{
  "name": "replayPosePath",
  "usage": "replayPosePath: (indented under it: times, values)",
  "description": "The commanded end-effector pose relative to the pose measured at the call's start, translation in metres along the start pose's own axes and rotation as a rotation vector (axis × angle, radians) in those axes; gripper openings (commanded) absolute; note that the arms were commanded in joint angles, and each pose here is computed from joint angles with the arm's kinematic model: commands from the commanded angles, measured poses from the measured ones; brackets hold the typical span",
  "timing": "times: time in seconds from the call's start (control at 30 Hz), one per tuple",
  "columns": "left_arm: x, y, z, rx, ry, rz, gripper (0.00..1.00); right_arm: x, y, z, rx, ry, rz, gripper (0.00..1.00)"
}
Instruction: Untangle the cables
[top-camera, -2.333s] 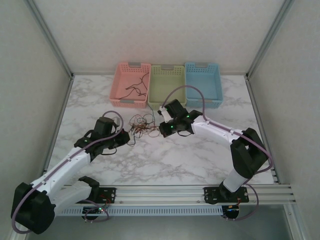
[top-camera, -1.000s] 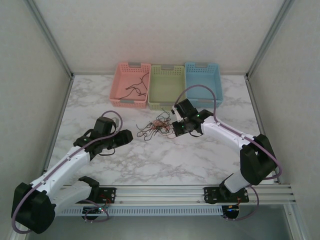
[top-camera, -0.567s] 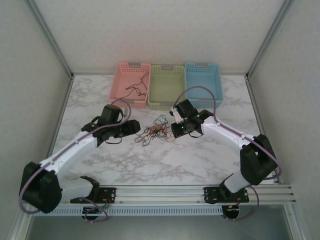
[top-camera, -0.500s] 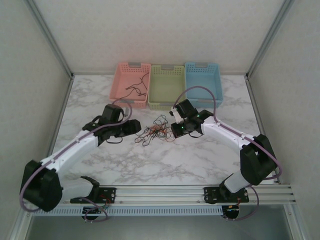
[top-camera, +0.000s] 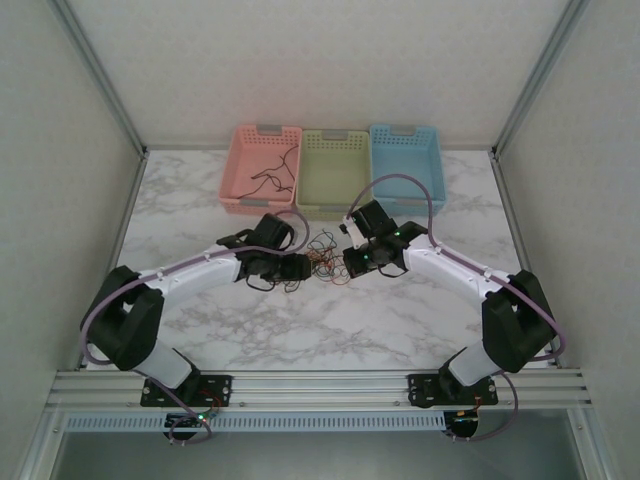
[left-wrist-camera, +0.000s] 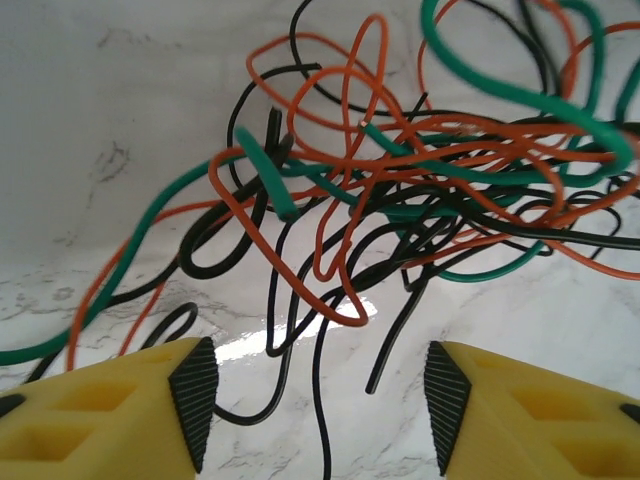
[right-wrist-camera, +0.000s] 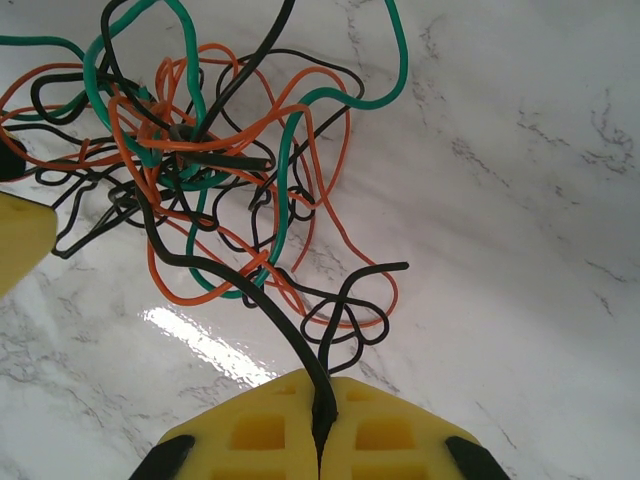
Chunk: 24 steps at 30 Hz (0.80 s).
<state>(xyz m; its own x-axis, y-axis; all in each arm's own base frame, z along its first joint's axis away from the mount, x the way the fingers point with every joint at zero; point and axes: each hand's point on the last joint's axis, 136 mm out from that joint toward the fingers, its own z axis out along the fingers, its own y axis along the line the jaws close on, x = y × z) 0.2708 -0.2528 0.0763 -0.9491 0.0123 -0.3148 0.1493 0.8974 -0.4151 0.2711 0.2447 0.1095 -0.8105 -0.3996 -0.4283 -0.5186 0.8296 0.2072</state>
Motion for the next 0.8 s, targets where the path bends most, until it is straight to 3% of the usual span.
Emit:
replayPosePath:
  times: [0.0, 0.2, 0.37, 0.77]
  values:
    - [-0.019, -0.005, 0.000, -0.015, -0.070, -0.014, 0.54, 0.000, 0.006, -0.004, -0.022, -0.020, -0.008, 0.00]
    - [-0.023, -0.002, -0.002, -0.030, -0.105, -0.039, 0.45, 0.004, 0.004, -0.004, -0.014, -0.014, -0.008, 0.00]
    - [-0.019, 0.003, -0.001, -0.045, -0.099, -0.038, 0.28, 0.004, 0.003, -0.007, -0.010, -0.017, -0.010, 0.00]
    - [-0.015, 0.013, -0.017, -0.083, -0.131, -0.029, 0.01, 0.007, -0.004, -0.007, 0.028, -0.019, -0.013, 0.00]
